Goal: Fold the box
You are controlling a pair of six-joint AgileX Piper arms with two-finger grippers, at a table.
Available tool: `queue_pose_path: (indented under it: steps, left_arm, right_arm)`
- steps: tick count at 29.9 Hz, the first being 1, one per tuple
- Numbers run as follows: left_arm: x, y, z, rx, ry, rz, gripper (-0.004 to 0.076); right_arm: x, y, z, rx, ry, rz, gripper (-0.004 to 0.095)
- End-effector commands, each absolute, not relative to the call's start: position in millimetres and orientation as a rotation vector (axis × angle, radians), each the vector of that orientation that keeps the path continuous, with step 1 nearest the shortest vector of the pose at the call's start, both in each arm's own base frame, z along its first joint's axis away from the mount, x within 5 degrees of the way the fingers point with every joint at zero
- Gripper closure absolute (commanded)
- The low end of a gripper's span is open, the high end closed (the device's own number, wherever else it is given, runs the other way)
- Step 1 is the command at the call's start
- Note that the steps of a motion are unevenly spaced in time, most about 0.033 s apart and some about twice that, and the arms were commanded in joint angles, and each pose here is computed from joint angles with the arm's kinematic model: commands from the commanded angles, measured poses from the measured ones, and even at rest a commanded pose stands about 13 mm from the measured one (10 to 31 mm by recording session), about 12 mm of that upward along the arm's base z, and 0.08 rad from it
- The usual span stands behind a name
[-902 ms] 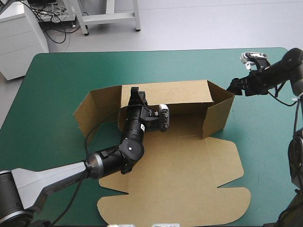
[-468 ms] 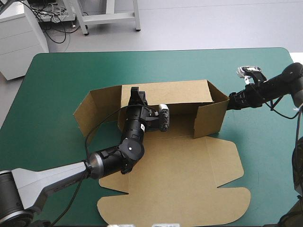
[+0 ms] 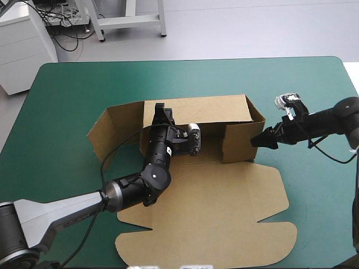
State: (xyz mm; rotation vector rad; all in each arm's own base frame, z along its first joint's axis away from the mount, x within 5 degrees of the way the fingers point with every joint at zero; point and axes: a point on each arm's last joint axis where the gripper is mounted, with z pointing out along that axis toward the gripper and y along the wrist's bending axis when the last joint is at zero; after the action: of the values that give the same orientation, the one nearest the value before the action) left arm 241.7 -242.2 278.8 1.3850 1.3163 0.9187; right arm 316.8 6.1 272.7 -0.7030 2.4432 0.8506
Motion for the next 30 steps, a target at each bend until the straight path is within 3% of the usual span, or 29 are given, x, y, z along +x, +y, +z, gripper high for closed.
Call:
queue_pose_path:
  steps: [1, 17, 30]
  left_arm:
    - [239.4, -242.3, 300.3, 1.331, 1.248, 0.927, 0.0756]
    - [239.5, -242.2, 300.3, 1.34, 1.24, 0.938, 0.0756]
    - [239.4, -242.3, 300.3, 1.342, 1.24, 0.936, 0.0756]
  right_arm:
    - [306.8, 11.6, 290.6, -0.683, 2.297, 0.856, 0.0147]
    - [305.9, 38.6, 278.6, -0.734, 2.238, 0.733, 0.0149]
    - [271.4, 66.0, 283.7, -0.638, 2.125, 0.375, 0.0202]
